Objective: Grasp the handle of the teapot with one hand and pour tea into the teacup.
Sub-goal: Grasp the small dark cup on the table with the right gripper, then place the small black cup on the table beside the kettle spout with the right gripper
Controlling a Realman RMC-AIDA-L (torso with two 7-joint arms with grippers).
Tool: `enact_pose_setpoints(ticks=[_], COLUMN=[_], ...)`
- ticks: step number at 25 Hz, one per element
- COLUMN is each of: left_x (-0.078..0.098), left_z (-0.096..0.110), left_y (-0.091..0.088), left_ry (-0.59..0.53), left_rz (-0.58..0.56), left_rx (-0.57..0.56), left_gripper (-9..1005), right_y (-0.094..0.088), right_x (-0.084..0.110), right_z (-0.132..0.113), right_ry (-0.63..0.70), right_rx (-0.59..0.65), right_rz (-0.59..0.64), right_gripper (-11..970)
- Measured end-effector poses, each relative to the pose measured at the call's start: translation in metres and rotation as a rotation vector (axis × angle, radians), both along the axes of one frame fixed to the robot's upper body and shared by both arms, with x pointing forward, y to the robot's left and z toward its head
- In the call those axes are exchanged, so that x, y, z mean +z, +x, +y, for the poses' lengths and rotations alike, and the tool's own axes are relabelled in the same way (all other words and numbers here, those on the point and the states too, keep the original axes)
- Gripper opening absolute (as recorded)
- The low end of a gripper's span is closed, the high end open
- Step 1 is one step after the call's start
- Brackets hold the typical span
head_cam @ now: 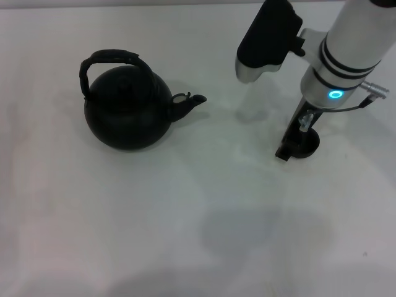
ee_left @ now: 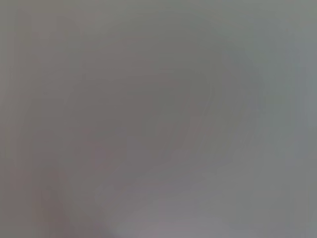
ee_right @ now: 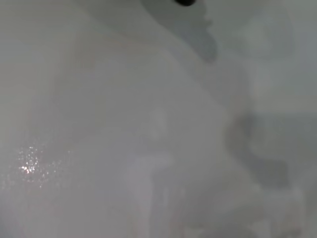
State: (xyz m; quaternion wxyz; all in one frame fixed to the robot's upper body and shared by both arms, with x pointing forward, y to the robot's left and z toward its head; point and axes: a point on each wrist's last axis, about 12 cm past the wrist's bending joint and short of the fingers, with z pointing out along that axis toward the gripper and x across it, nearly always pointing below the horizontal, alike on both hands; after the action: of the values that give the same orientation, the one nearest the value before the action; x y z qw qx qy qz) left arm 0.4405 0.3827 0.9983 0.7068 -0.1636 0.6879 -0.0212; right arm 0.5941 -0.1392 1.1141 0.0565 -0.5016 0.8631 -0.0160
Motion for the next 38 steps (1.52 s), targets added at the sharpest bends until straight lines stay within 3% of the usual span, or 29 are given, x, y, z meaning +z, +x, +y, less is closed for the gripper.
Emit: enact_pose_setpoints(ticks=[24,32,38], left_x=[0.005,0.006,0.005], left_z=[0.002,0.002,0.001], left_y=[0.007,0.007,0.008], left_ry=[0.012,0.012,0.009], left_rz=[-0.02,-0.023,-0.022], left_rx=[-0.006,-0.005,-0.006], left_gripper=[646,645,645], right_y=[-0.003,-0.001,0.0], right_x=[0.002,0.015,0.022], right_z=[-0.01,-0.012,0.003], right_ry=[-0.017,0.006,0.025], right_rx=[-0.047,-0.059,-0.011], right_rz=[0.039,0.018,-0.012], right_gripper=[837,733,730])
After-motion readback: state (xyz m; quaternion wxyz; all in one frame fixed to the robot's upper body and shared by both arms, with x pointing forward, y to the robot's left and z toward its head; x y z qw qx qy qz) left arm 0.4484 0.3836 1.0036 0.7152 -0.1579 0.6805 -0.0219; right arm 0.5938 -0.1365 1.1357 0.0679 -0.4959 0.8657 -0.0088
